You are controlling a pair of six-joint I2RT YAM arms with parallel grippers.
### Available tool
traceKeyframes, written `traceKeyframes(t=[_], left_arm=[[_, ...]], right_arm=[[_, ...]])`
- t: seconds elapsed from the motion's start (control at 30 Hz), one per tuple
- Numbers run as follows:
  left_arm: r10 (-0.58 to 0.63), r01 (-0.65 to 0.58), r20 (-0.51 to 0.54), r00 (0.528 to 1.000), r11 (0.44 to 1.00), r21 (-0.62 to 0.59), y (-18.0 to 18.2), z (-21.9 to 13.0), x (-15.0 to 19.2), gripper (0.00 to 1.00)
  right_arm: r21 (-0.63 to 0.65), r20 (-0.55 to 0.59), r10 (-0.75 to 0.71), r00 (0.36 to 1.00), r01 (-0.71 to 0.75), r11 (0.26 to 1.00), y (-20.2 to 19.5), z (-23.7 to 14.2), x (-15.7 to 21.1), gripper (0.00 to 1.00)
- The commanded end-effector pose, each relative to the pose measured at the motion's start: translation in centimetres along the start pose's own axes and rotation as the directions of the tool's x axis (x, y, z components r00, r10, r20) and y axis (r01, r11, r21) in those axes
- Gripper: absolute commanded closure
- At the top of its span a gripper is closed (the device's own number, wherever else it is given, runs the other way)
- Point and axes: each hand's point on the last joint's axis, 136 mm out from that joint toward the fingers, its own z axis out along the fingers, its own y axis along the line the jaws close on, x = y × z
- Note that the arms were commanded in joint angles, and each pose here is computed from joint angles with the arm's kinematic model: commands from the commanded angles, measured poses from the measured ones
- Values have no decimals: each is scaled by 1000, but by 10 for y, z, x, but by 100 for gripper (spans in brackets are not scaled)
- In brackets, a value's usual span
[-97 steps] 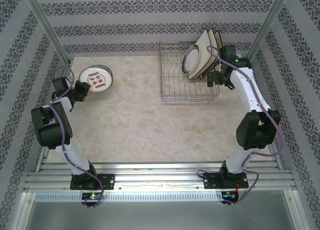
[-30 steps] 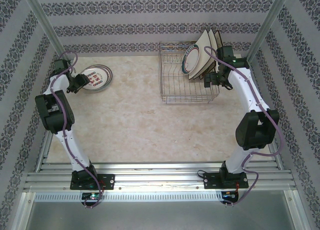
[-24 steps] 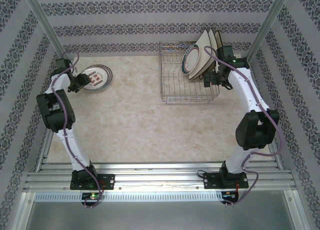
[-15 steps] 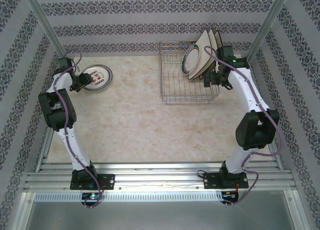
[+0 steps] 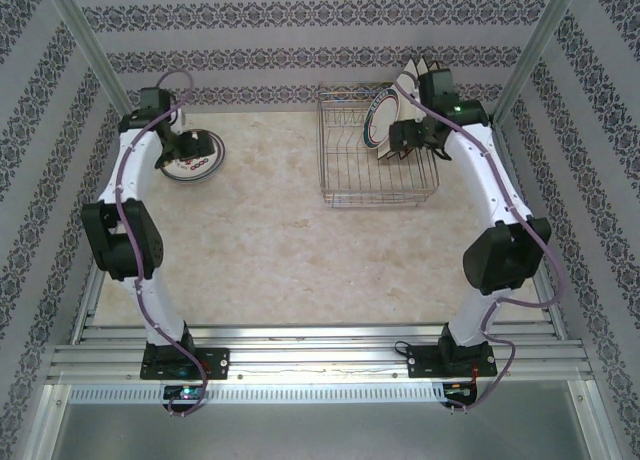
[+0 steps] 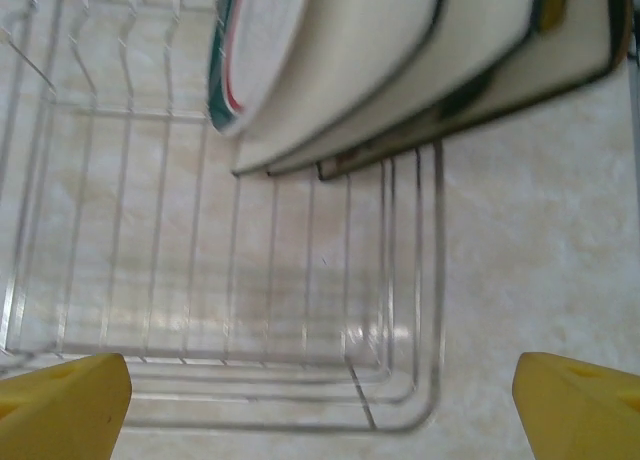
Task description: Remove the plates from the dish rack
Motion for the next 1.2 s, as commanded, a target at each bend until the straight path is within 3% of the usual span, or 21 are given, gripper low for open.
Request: traceKeyframes(t=[0.0,0.3,0.47,0.77,1.03,1.17], left_arm=[[97,-106,-105,990,991,-83,-12,-19,36,0],[180,-197,-194,964,978,-70,-47,-17,67,0],[206,-226,-228,952,972,-68,-53,-11,77,0],[214,-234,-241,947,970,-60,-54,-3,81,0],[211,-235,-253,944,970,-67,-53,0,81,0],[211,-233,-247,946,971,-63,-54,0,80,0]], right_arm=[[-5,19,8,1000,-8,1000,15,20,-21,2],[96,97,23,995,-33,995,27,72,-77,2],[171,150,40,988,-66,983,19,96,-91,2],[150,182,48,982,-76,986,31,145,-100,3],[84,248,113,962,-137,987,41,163,-114,13],[48,238,132,962,-147,988,47,169,-112,33]])
